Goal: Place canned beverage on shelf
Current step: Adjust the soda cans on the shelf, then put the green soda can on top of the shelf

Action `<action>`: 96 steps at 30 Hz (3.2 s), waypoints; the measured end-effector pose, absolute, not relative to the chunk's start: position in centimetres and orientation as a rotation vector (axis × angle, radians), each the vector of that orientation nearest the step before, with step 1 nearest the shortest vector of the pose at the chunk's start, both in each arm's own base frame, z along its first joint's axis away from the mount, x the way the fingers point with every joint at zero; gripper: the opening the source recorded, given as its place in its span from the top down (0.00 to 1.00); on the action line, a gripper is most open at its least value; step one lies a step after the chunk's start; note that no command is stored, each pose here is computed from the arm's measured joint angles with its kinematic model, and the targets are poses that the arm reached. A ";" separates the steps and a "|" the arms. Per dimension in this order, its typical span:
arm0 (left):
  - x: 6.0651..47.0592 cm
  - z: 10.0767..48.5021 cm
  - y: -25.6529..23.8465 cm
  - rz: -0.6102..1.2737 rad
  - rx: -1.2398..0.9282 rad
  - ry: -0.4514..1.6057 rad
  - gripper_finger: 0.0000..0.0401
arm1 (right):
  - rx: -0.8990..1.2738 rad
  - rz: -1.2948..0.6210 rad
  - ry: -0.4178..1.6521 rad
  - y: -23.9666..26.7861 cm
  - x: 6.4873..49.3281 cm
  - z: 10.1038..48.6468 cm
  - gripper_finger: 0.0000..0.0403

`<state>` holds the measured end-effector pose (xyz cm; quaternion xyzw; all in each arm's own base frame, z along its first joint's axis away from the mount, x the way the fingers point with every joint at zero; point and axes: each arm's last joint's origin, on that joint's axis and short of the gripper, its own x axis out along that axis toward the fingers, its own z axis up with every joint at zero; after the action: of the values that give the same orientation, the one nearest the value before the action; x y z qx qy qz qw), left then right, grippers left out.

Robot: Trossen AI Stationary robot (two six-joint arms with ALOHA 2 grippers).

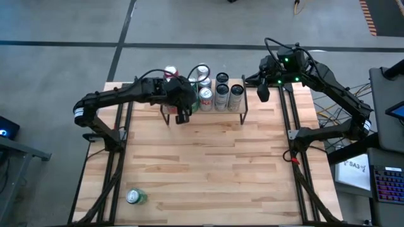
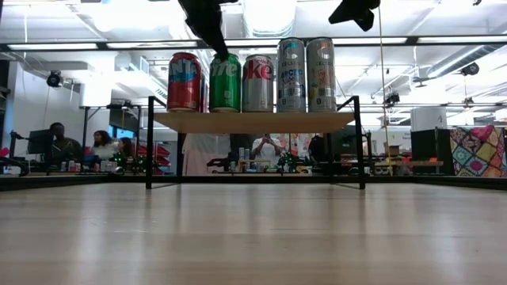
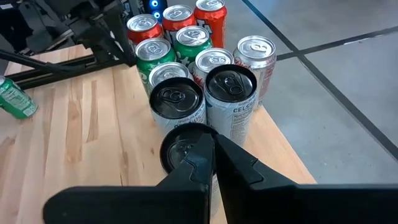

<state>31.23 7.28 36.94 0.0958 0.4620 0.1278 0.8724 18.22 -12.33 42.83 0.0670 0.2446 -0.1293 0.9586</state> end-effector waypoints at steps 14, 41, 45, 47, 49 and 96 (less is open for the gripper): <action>30.7 36.8 7.2 0.289 0.180 1.008 1.00 | 0.138 -0.262 0.499 -12.3 18.2 42.8 0.98; 28.3 40.7 1.8 0.205 0.189 0.793 1.00 | 0.095 -0.058 0.439 -6.5 18.9 42.8 0.98; 27.4 41.1 0.7 0.216 0.085 0.787 1.00 | 0.076 -0.048 0.470 -4.5 19.4 41.9 0.98; 27.1 41.1 -0.3 0.224 -0.004 0.794 1.00 | 0.073 -0.029 0.483 -3.5 19.6 41.5 0.98; 26.8 40.9 -1.5 0.223 -0.085 0.814 1.00 | 0.068 0.002 0.489 -2.7 19.8 41.3 0.98; 19.9 29.9 -24.2 0.707 -0.669 1.704 0.32 | 0.123 0.272 0.555 4.1 22.4 39.3 0.98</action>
<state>19.86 -24.20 29.93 -0.2835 0.7219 0.2993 0.5559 22.35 4.10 39.27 0.0607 0.2729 0.1337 0.9508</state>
